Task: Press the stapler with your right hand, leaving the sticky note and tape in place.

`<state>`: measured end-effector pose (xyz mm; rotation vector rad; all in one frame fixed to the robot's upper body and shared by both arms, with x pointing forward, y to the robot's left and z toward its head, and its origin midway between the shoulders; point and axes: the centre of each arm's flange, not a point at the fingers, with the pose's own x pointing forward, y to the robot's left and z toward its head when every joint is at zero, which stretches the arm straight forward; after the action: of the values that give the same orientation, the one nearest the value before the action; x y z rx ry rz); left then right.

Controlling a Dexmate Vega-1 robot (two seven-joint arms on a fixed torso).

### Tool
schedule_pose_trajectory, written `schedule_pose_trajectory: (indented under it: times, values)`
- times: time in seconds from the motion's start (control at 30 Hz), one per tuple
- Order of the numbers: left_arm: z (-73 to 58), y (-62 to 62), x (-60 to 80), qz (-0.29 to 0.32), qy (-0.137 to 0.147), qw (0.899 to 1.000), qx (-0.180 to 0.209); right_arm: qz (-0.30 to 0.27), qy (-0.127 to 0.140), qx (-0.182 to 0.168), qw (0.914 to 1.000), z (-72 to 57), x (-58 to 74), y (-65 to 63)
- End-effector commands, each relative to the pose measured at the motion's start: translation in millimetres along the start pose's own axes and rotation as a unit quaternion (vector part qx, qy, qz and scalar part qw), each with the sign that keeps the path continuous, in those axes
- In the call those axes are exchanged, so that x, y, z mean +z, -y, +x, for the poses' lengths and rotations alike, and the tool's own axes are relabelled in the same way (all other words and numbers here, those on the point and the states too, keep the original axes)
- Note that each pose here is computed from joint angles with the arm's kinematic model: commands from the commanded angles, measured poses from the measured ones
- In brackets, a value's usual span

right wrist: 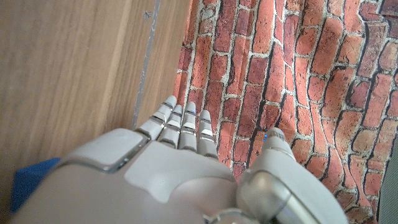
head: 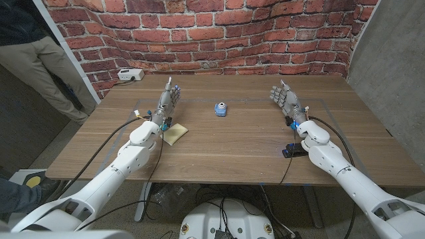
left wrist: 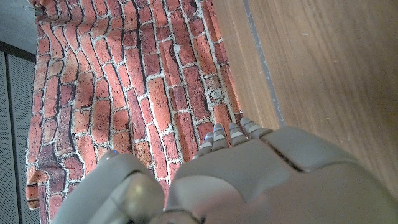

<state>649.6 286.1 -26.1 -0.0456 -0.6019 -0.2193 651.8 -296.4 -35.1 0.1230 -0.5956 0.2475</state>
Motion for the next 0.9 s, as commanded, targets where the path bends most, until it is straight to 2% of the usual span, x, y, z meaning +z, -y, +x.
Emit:
schedule_pose_trajectory:
  times: [0.03, 0.4, 0.67, 0.9]
  values:
    - [-10.7, -0.5, 6.6, 0.000, 0.009, 1.000, 0.002, 0.023, 0.018, 0.017, 0.9994, -10.0, 0.4, -2.2]
    - [-20.7, -3.3, 19.6, 0.013, 0.019, 1.000, -0.002, -0.007, 0.036, 0.018, 0.9992, -22.5, 11.5, -8.0]
    - [-25.6, -7.3, 28.9, 0.023, 0.027, 0.999, -0.004, -0.028, 0.052, 0.020, 0.9981, -37.7, 22.6, -10.3]
    - [-24.7, -9.8, 31.9, 0.030, 0.023, 0.999, -0.010, -0.040, 0.052, 0.019, 0.9976, -52.8, 28.2, -11.1]
